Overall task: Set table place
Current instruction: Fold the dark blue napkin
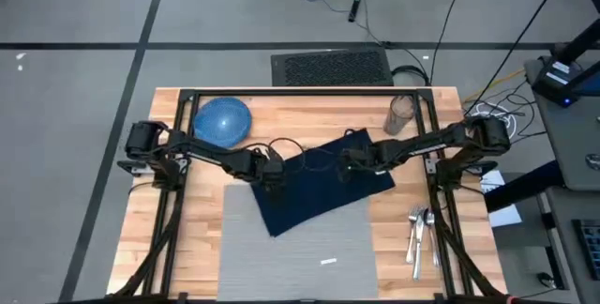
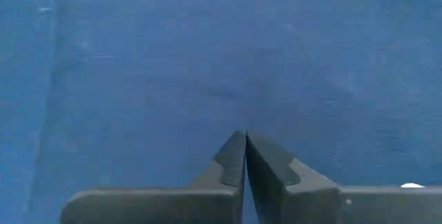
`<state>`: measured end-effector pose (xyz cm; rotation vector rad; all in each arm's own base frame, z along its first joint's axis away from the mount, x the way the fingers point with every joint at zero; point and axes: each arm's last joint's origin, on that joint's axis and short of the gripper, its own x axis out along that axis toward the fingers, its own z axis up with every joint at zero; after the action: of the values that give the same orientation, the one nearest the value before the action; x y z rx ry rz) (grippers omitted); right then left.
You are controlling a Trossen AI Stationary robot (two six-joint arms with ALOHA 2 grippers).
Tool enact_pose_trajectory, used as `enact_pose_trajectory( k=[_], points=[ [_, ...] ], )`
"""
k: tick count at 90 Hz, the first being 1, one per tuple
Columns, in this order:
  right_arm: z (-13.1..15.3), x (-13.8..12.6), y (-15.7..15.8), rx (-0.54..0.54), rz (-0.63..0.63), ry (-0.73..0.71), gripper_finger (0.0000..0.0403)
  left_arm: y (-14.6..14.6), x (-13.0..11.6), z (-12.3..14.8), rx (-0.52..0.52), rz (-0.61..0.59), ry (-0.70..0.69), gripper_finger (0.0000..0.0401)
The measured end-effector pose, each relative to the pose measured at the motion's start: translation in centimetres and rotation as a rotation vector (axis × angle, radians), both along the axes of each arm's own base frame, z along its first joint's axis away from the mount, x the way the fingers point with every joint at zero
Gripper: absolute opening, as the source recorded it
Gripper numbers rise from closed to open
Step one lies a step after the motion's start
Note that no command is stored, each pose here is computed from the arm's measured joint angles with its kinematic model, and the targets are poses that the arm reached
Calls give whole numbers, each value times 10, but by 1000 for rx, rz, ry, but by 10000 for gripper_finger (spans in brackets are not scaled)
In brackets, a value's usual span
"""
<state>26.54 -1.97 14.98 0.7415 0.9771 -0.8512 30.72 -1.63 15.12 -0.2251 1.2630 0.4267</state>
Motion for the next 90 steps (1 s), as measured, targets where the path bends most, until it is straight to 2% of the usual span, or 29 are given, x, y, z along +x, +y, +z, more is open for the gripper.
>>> enact_pose_trajectory(
  k=[17, 55, 67, 90],
  points=[
    [0, 1, -6, 10, 25, 0, 0, -4, 5, -12, -14, -1, 18, 221],
    [-14, 10, -46, 74, 53, -50, 0, -28, 9, -13, -89, 43, -67, 221],
    [-21, 16, -54, 101, 53, -95, 0, -40, 12, -12, -143, 18, -112, 221],
    [-22, 24, -70, 113, 28, -218, 0, -45, 13, -11, -163, 1, -130, 221]
  ],
)
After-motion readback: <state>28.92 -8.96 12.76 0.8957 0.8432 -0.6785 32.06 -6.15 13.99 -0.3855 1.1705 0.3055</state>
